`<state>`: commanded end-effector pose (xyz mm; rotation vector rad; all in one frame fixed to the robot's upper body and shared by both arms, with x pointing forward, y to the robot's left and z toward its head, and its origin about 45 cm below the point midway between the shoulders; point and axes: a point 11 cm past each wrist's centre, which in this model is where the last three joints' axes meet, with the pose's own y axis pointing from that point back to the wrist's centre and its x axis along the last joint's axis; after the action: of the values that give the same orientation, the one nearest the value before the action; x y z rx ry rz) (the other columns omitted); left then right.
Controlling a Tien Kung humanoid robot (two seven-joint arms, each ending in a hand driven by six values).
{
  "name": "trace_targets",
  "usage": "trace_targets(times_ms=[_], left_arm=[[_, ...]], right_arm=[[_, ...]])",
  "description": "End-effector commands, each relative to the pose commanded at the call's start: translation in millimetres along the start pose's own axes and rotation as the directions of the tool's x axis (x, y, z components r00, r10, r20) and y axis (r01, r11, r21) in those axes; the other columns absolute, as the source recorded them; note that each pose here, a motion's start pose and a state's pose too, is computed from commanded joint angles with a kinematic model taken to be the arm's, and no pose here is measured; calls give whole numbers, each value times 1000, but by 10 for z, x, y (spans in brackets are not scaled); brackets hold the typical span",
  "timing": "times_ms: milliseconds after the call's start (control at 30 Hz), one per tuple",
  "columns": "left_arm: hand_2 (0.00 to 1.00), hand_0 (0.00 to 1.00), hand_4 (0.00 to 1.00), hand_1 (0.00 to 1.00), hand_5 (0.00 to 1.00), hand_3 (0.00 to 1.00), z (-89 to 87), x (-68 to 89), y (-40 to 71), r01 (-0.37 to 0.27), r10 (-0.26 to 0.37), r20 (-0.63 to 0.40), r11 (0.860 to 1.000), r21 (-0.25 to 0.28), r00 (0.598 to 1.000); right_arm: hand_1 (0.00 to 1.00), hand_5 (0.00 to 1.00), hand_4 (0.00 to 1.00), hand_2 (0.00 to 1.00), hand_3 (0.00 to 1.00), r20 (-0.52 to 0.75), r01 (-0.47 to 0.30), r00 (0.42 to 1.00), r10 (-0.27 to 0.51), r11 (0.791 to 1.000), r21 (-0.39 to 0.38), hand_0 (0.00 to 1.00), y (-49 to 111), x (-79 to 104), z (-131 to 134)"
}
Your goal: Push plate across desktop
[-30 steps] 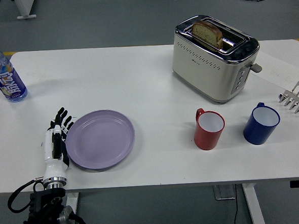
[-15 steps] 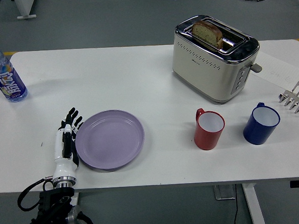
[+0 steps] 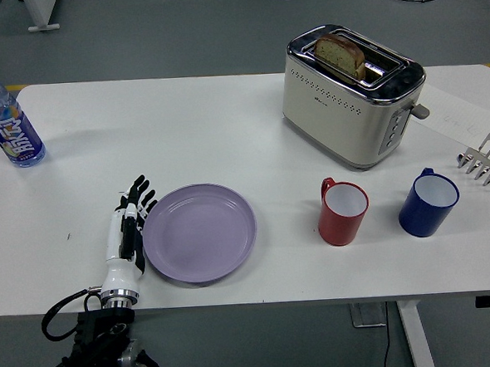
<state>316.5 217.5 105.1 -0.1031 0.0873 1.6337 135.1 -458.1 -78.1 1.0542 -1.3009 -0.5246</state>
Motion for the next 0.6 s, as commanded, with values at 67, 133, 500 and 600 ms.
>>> trace_targets(times_ms=[67, 133, 500, 600], left_arm=[[921, 839, 570, 890, 998, 895, 0, -21, 2, 13, -13, 4, 1000, 1, 1000], [921, 839, 570, 890, 998, 895, -3, -38, 6, 24, -24, 7, 1000, 3, 1000], [919, 839, 568, 889, 998, 893, -15, -141, 49, 88, -88, 28, 996, 11, 996], [919, 839, 568, 889, 998, 893, -14, -192, 66, 126, -127, 51, 992, 10, 991]], right_arm=[[612, 110, 189, 664, 604, 0, 0, 1000, 0, 1000, 0, 637, 0, 1, 0], [612, 110, 189, 664, 604, -1, 0, 1000, 0, 1000, 0, 637, 0, 2, 0], [612, 111, 191, 665, 604, 1, 0, 1000, 0, 1000, -4, 638, -1, 0, 24], [612, 111, 191, 665, 604, 0, 1, 1000, -1, 1000, -8, 638, -1, -7, 37]])
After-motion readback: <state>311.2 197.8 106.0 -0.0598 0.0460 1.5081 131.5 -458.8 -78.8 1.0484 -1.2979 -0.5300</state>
